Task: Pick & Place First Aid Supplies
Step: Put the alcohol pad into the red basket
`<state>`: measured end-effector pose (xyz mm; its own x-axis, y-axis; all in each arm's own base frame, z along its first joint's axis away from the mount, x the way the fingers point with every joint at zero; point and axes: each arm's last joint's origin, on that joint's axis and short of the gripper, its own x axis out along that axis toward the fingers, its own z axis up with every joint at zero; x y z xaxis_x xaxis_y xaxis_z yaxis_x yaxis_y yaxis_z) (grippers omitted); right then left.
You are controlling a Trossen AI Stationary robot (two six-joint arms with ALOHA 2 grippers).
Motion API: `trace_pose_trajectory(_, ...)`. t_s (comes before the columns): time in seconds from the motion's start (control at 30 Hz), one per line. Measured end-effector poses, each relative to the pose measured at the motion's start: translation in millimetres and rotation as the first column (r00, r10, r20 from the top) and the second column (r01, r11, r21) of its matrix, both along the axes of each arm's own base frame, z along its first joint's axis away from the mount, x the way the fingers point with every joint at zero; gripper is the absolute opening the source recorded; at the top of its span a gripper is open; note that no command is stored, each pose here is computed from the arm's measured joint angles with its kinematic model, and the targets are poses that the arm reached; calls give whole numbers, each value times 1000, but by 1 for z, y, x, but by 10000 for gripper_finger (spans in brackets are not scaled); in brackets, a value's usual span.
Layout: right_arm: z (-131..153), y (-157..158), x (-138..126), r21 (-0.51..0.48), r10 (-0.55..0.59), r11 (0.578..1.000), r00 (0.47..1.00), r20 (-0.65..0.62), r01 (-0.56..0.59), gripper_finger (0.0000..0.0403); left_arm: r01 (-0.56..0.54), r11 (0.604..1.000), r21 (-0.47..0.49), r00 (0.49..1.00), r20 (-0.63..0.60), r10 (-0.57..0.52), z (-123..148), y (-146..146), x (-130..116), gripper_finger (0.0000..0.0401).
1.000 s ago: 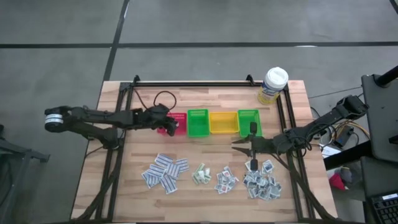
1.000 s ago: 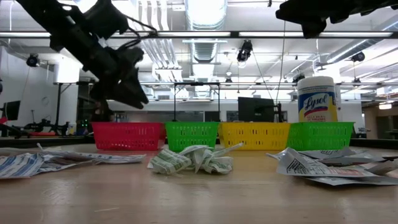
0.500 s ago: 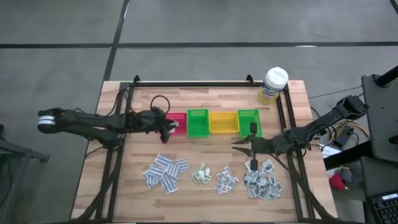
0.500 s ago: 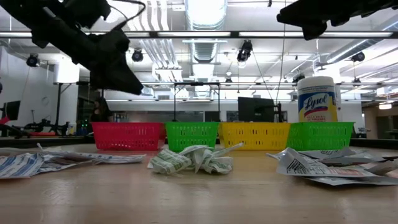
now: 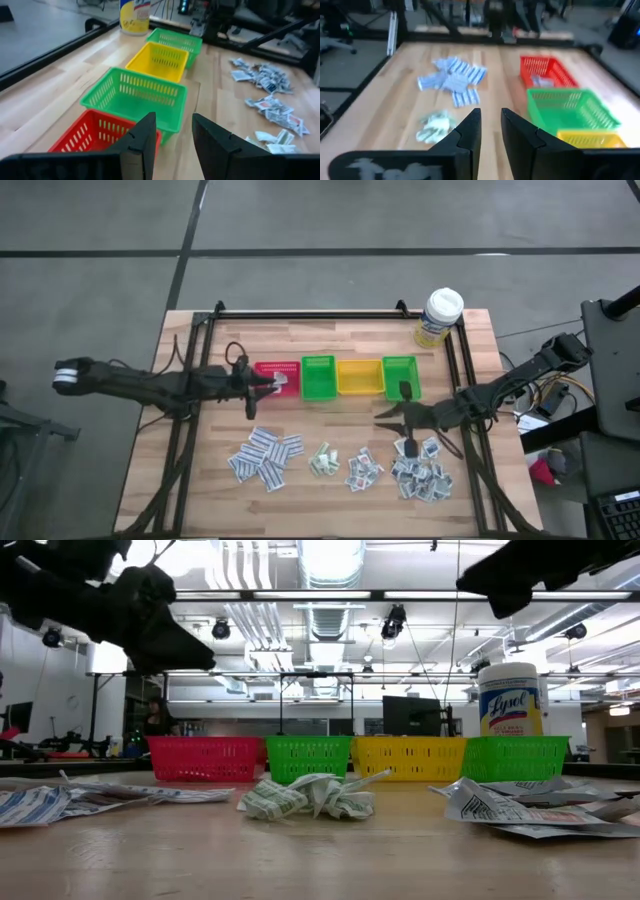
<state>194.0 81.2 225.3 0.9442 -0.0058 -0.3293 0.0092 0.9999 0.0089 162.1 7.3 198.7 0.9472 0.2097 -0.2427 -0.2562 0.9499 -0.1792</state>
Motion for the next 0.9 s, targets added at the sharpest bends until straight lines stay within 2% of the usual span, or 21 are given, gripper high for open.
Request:
trace_pose_trajectory(0.17, 3, -1, -1, 24, -51, 998, 983, -179, 56, 73, 16, 1000, 0, 998, 59, -16, -7, -2, -10, 119)
trace_pose_trajectory(0.43, 17, 7, 11, 48, -67, 995, 930, -362, 91, 87, 34, 999, -1, 995, 92, -33, -17, -4, -20, 119)
trace_pose_trajectory(0.57, 12, 12, 19, 58, -87, 989, 859, -505, 135, 93, 34, 999, -1, 993, 110, -34, -18, -4, -22, 119)
trace_pose_trajectory(0.7, 5, 17, 25, 43, -109, 983, 758, -643, 177, 102, 34, 999, -1, 993, 116, -34, -17, -4, -23, 119)
trace_pose_trajectory(0.83, -6, 21, 30, 24, -95, 985, 661, -744, 168, 112, 34, 999, -1, 993, 116, -34, -18, -4, -23, 119)
trace_pose_trajectory(0.9, -10, 24, 32, 26, -78, 988, 635, -768, 153, 117, 34, 999, -1, 993, 117, -34, -18, -4, -23, 119)
